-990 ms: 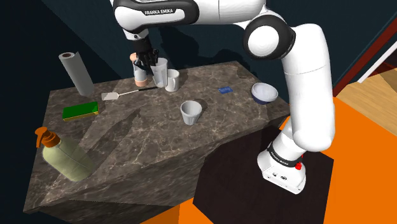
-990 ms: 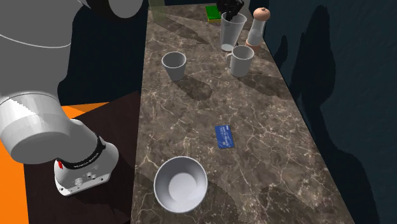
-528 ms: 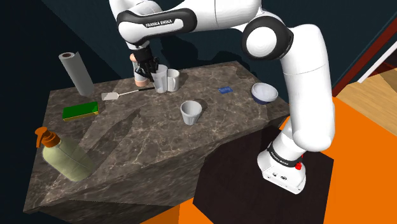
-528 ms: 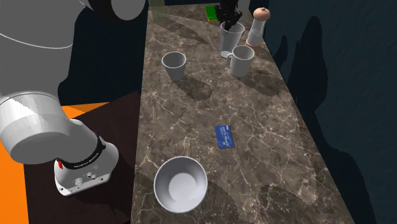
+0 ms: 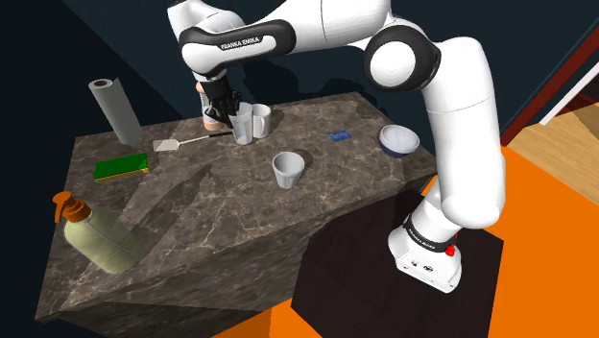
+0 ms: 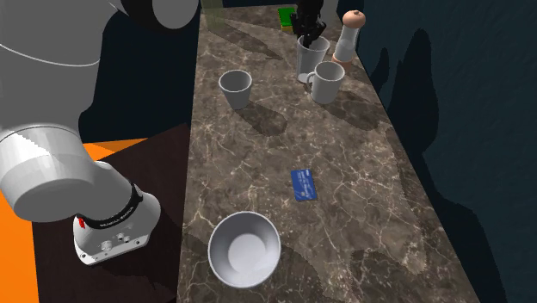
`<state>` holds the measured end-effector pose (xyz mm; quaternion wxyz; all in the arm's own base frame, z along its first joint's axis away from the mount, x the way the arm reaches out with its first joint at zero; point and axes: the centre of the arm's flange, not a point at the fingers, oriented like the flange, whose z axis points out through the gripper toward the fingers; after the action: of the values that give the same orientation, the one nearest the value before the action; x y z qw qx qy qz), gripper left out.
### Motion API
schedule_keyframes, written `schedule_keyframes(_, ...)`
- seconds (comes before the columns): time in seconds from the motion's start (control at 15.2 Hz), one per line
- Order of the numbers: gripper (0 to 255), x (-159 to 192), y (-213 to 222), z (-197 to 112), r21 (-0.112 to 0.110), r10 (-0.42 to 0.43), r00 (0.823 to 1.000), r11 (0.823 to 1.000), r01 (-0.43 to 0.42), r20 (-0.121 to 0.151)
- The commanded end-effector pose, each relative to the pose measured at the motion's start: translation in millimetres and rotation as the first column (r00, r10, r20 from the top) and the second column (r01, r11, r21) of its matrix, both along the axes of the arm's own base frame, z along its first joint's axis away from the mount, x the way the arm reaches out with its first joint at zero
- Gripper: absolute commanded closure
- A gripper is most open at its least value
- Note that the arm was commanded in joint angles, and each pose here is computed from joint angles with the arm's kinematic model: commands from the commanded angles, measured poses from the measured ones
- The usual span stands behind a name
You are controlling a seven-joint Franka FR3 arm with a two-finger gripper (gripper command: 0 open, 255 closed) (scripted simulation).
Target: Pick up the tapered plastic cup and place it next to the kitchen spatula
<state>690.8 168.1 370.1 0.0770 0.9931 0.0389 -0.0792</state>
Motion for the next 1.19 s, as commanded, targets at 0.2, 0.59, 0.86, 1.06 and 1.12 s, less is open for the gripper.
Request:
schedule_keyframes(0.2,0,0.0,-0.4,-0.3,0.0,0.0,1.0,1.0,0.0,0.0)
schedule_keyframes(0.59,0,4.1,3.9,25.5,0.0,0.0,1.0,1.0,0.0,0.0)
schedule_keyframes(0.86,0,7.6,7.6,48.5,0.0,0.0,1.0,1.0,0.0,0.0)
schedule_keyframes(1.06,0,7.6,7.6,48.5,0.0,0.0,1.0,1.0,0.0,0.0)
schedule_keyframes(1.12,0,7.6,7.6,48.5,0.0,0.0,1.0,1.0,0.0,0.0)
